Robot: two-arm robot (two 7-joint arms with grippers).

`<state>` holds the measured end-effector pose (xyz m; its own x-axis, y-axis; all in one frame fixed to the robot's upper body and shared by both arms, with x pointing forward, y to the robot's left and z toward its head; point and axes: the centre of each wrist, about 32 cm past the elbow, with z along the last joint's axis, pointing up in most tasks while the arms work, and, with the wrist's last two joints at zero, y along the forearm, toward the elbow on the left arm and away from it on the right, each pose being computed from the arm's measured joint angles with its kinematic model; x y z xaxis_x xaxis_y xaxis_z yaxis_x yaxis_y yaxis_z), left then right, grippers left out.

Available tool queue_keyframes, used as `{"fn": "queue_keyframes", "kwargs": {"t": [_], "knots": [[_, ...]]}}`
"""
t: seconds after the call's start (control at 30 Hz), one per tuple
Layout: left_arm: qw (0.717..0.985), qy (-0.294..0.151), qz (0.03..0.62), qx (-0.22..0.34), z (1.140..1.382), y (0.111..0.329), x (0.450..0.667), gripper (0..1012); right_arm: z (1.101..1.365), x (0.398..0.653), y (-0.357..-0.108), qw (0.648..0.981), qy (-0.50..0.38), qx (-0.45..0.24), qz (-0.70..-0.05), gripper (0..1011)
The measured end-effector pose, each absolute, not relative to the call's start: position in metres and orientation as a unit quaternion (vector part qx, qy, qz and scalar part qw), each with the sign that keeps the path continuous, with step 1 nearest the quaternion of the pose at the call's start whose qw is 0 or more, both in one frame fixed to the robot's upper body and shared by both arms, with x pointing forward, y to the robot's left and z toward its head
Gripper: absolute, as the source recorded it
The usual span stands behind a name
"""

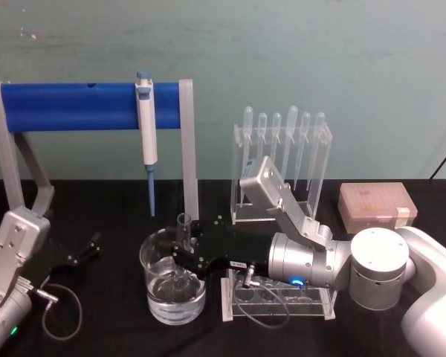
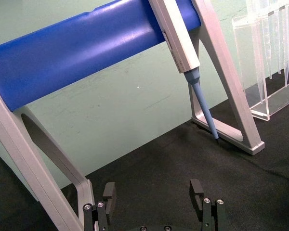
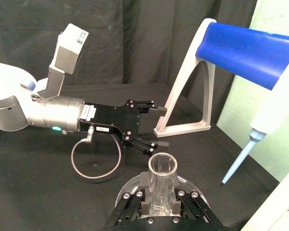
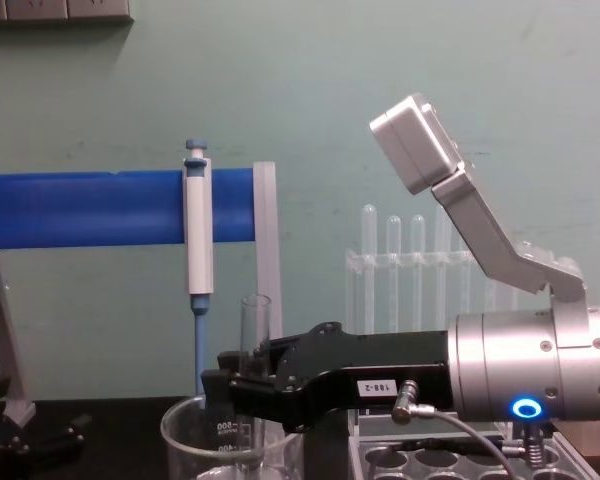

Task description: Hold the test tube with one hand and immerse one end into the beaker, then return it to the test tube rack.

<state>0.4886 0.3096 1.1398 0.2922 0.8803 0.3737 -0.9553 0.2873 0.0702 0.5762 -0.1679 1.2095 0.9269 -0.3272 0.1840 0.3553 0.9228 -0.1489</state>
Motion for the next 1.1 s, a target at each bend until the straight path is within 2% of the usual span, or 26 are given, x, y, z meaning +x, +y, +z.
{"fn": "queue_keyframes", "kwargs": {"t": [0.5, 1.1], "knots": [[0.791, -0.132, 0.580, 0.141, 1.140, 0.310, 0.489, 1000, 1.228, 0.578, -0.173, 0.977, -0.094, -0.081, -0.172, 226], [0.791, -0.132, 0.580, 0.141, 1.140, 0.310, 0.489, 1000, 1.290, 0.572, -0.184, 0.978, -0.110, -0.062, -0.166, 226]]}}
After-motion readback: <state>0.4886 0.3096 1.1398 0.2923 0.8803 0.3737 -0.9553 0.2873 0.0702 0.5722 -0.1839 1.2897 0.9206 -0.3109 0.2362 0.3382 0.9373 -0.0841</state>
